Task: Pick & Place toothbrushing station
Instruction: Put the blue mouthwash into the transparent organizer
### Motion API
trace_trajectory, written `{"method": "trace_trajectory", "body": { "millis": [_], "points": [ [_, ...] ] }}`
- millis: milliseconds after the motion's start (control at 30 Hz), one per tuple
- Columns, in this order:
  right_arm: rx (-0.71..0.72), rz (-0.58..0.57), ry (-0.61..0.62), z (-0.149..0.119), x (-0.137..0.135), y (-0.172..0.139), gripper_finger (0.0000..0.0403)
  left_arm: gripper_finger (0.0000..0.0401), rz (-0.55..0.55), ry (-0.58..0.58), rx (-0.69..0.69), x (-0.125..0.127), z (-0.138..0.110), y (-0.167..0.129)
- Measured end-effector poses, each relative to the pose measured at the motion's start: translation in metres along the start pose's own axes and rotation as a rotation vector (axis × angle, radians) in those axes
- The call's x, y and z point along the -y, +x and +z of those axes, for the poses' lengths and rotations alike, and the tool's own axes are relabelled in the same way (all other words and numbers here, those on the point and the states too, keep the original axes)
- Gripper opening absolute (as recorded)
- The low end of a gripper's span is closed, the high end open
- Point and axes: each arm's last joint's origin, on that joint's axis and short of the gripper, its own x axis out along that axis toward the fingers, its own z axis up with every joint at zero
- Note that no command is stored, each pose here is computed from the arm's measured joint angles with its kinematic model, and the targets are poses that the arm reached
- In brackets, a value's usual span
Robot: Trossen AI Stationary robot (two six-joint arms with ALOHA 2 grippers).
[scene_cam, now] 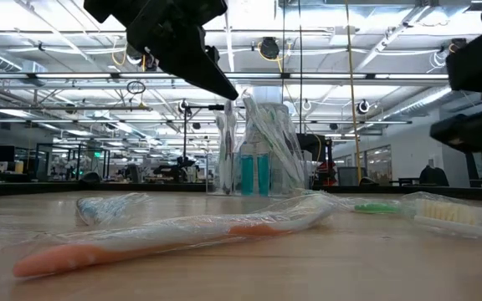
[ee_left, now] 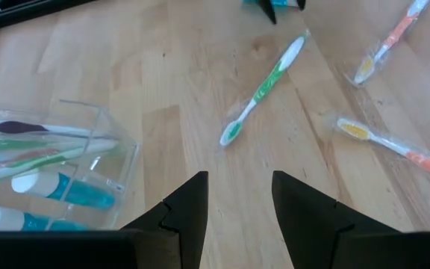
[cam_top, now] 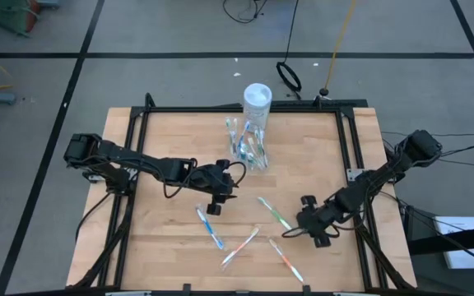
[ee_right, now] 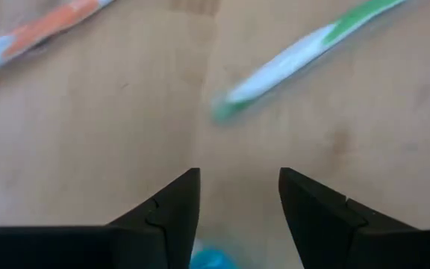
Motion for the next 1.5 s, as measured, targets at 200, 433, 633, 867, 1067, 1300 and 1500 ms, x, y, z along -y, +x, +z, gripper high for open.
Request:
{"method": "trace_trajectory", "body": {
  "millis": [200,433,633,867,1067,1300,1500],
  "points": [
    [-0.01,-0.017,-0.131,-0.003,-0.003,0.0,0.0173,0.0152,0.0,0.0,0.0,0.0,0.0,0.0],
    [-0.057,0.099,-0.217,-0.005,-0.011,-0.003,0.0171,0.0152,0.0,-0.001,0.001,0.0,0.0,0.0],
    [-0.051,0.108,-0.3,0.011,-0.023,-0.026,0.0171,0.0152,0.002,-0.02,0.011,0.0,0.001,0.0],
    [-0.115,0.135,-0.518,-0.004,-0.038,-0.029,0.0171,0.0152,0.004,-0.054,0.025,0.0,0.002,0.0],
    [-0.13,0.091,-0.696,-0.021,-0.04,-0.02,0.0171,0.0152,0.004,-0.063,0.025,0.0,0.002,0.0],
    [-0.084,0.088,-0.856,-0.041,-0.028,0.002,0.0171,0.0152,0.004,-0.058,0.025,0.0,0.002,0.0],
    [-0.063,0.037,-0.96,-0.046,-0.022,0.008,0.0149,0.0152,0.004,-0.055,0.023,0.0,0.002,0.0]
  ]
}}
